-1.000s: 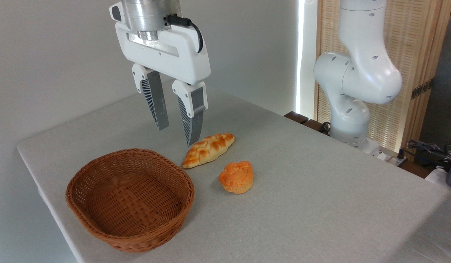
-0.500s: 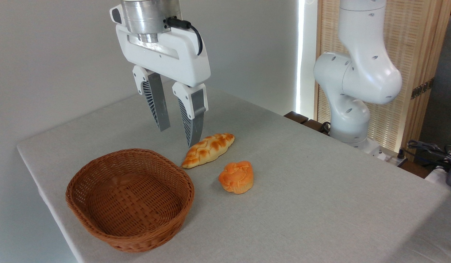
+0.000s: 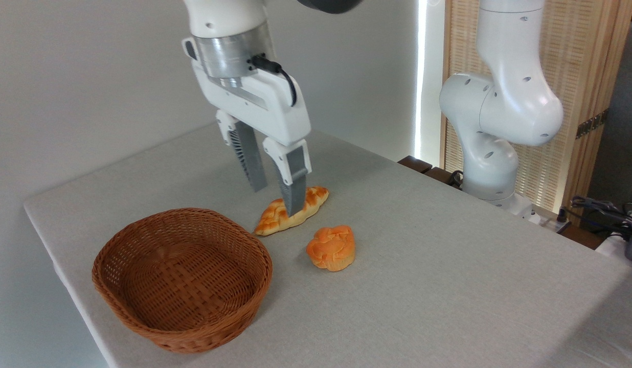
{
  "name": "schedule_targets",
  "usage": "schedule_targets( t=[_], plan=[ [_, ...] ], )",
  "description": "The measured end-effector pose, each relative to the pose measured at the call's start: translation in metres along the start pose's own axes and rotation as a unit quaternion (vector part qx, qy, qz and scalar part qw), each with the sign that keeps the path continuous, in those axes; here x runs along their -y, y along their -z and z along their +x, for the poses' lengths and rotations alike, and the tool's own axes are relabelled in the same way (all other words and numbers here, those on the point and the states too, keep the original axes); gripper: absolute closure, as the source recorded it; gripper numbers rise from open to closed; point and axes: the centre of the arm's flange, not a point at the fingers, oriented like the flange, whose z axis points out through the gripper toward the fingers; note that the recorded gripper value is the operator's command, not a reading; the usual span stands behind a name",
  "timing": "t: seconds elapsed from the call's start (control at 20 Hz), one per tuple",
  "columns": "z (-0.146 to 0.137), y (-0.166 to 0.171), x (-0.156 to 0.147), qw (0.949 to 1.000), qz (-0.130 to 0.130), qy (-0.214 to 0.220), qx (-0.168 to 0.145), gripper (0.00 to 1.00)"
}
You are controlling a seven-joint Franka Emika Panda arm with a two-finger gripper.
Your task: Put bread into the basket
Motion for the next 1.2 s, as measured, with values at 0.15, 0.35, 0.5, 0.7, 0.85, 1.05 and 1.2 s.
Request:
schedule_targets(
  t=[0.15,0.35,0.5,0.7,0.85,1.05,1.2],
  plan=[
    [-0.019,-0.017,-0.019,0.9996,-0.001,-0.029,0.0,0.0],
    [-0.027,-0.046,-0.043,0.9987,-0.003,-0.051,0.003,0.0],
    [-0.027,-0.083,-0.058,0.9969,0.006,-0.078,-0.003,0.0],
    [-0.038,-0.111,-0.067,0.9919,-0.006,-0.127,0.008,0.0],
    [-0.04,-0.124,-0.073,0.9898,-0.013,-0.141,0.019,0.0],
    [-0.039,-0.134,-0.077,0.9878,-0.002,-0.152,0.032,0.0],
    [-0.039,-0.142,-0.077,0.9874,0.007,-0.155,0.031,0.0]
  ],
)
